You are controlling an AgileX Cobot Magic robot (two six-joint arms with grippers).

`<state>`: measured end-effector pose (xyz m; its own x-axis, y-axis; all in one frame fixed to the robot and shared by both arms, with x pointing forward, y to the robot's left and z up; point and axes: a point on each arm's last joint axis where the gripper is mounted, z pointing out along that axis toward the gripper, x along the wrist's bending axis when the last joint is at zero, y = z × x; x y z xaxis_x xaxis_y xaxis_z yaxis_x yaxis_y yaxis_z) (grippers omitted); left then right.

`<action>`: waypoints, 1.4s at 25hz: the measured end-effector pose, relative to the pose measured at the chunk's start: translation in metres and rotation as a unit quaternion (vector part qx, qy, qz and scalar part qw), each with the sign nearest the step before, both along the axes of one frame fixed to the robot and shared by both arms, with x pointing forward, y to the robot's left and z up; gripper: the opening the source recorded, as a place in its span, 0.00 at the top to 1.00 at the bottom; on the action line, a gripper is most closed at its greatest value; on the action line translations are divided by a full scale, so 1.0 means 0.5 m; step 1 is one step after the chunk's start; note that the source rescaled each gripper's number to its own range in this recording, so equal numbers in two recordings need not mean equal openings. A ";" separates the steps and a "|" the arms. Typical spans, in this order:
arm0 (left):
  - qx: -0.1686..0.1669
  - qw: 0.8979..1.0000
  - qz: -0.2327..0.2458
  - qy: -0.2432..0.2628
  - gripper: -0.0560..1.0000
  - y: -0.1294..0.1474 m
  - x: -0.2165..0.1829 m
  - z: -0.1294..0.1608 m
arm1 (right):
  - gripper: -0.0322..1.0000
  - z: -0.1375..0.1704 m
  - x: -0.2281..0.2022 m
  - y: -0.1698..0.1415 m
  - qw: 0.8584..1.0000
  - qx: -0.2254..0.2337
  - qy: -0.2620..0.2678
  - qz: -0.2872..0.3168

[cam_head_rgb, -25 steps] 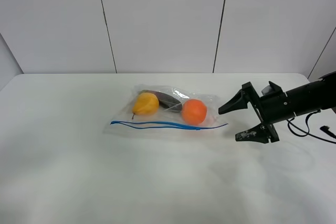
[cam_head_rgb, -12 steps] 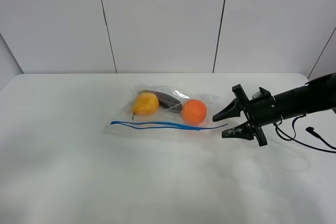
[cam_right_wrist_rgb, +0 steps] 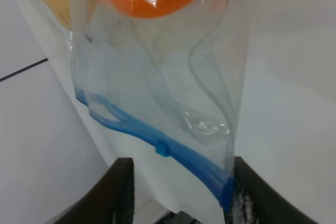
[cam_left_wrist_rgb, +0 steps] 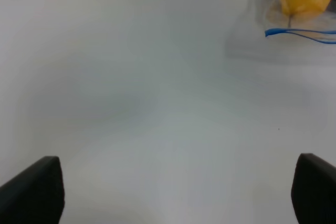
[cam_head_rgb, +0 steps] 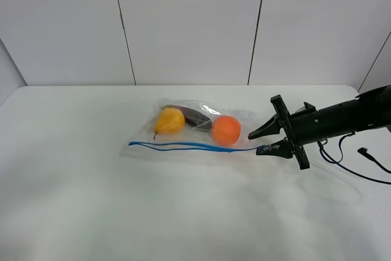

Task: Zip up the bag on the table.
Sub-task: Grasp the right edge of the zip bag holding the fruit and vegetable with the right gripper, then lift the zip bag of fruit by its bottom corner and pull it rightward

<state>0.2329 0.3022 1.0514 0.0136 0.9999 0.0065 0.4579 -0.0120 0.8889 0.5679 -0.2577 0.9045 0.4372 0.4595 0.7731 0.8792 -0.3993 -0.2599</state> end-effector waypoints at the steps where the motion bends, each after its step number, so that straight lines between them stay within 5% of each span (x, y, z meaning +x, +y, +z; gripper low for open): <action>1: 0.000 1.000 0.000 0.000 0.00 0.000 0.000 0.000 | 0.53 0.000 0.000 0.000 1.000 -0.001 0.001 -0.002; 7: 0.002 1.000 -0.001 0.000 0.00 0.000 0.000 0.000 | 0.55 -0.001 -0.001 -0.001 1.000 -0.003 0.002 0.000; 16: 0.000 1.000 0.000 0.000 0.00 0.000 0.000 0.000 | 0.80 -0.002 -0.001 -0.001 1.000 -0.005 0.003 0.003; 35: 0.000 1.000 0.000 0.000 0.00 0.000 0.000 0.000 | 0.97 -0.002 -0.001 -0.001 1.000 -0.007 -0.001 0.005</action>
